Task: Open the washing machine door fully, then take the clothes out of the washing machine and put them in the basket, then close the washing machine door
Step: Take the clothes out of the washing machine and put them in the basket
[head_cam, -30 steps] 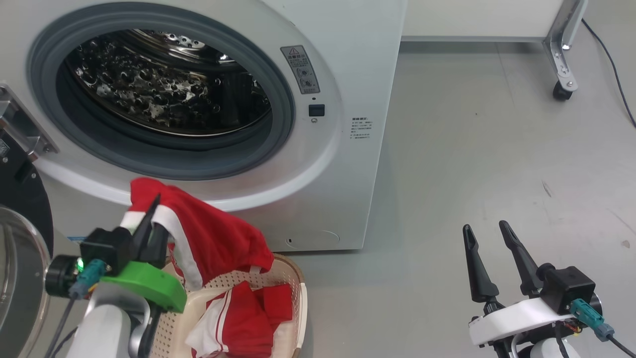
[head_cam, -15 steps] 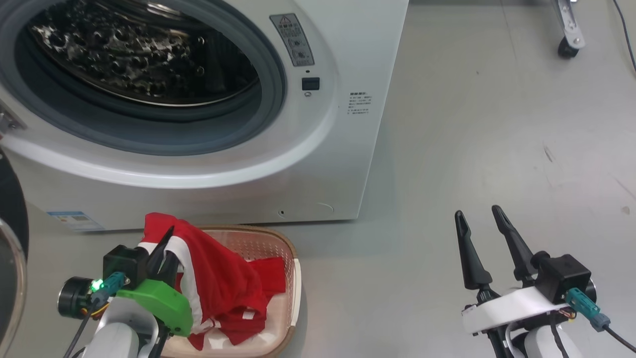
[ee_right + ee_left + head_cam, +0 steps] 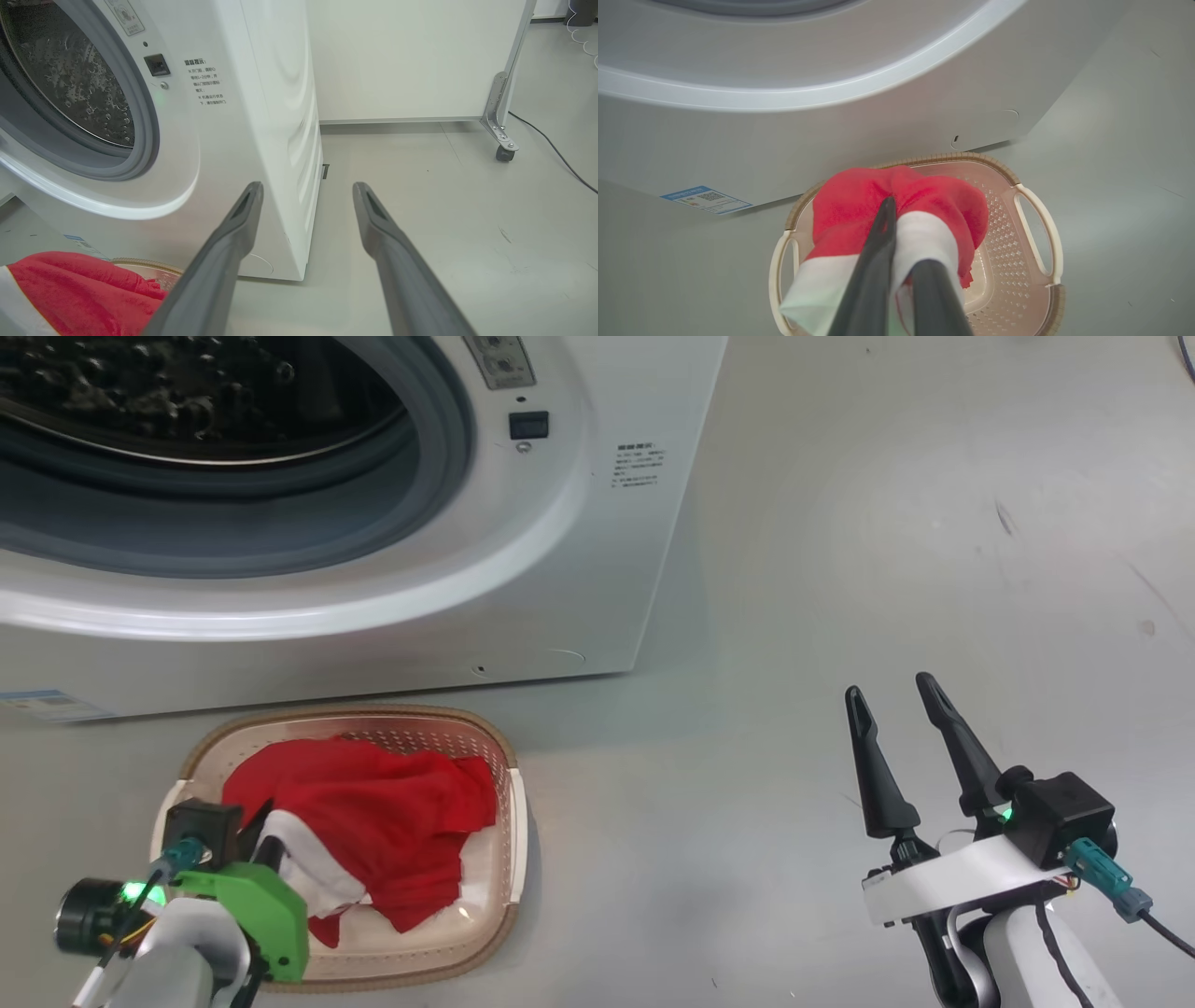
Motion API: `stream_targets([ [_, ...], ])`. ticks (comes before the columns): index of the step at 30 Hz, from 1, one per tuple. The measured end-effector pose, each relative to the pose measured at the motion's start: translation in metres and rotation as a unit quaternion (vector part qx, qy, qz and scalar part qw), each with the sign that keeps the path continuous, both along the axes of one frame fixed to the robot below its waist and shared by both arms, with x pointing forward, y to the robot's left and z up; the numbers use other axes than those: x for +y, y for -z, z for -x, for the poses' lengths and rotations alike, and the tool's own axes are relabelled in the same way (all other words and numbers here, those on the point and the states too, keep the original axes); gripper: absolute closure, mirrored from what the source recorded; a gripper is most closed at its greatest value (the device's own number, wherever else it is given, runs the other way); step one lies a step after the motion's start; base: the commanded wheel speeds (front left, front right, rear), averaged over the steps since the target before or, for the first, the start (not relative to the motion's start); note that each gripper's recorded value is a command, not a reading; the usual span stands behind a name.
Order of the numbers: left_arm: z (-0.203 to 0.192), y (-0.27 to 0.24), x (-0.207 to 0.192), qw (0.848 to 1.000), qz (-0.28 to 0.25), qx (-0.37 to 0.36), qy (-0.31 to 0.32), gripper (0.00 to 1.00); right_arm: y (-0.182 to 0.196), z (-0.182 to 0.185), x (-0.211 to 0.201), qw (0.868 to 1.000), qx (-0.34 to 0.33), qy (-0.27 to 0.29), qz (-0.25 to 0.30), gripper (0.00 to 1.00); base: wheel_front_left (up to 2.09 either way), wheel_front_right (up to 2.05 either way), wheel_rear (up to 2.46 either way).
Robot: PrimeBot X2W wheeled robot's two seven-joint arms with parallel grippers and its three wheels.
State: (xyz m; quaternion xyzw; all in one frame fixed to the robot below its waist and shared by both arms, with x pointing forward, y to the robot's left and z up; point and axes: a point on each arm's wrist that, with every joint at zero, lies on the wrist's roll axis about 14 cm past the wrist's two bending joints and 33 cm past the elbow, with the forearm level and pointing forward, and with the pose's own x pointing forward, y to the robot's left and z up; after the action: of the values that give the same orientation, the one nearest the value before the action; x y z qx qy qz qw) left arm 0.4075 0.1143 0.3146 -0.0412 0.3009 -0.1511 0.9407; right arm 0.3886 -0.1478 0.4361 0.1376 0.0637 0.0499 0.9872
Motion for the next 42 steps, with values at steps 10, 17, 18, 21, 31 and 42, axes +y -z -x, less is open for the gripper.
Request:
stream_targets([
  [10, 0.003, 0.056, 0.000, 0.996, -0.024, 0.087, 0.013, 1.00, 0.020, -0.004, -0.021, 0.999, 0.028, 0.028, 0.014, 0.00, 0.00, 0.00, 0.00],
  [17, -0.003, 0.086, -0.011, 0.991, -0.027, 0.127, 0.027, 1.00, 0.034, -0.009, -0.033, 0.998, 0.046, 0.042, 0.025, 0.00, 0.00, 0.00, 0.00],
  [18, -0.002, 0.090, -0.012, 0.990, -0.028, 0.133, 0.029, 1.00, 0.035, -0.010, -0.034, 0.998, 0.047, 0.044, 0.026, 0.00, 0.00, 0.00, 0.00],
  [21, -0.003, 0.102, -0.014, 0.988, -0.033, 0.148, 0.036, 1.00, 0.039, -0.013, -0.039, 0.997, 0.051, 0.050, 0.031, 0.00, 0.00, 0.00, 0.00],
  [31, 0.021, 0.141, 0.001, 0.974, -0.072, 0.213, 0.032, 1.00, 0.053, -0.017, -0.048, 0.995, 0.068, 0.059, 0.040, 0.00, 0.00, 0.00, 0.00],
  [42, 0.021, 0.142, 0.000, 0.972, -0.074, 0.221, 0.025, 0.00, 0.051, -0.022, -0.047, 0.996, 0.062, 0.056, 0.040, 0.00, 0.00, 0.00, 0.00],
])
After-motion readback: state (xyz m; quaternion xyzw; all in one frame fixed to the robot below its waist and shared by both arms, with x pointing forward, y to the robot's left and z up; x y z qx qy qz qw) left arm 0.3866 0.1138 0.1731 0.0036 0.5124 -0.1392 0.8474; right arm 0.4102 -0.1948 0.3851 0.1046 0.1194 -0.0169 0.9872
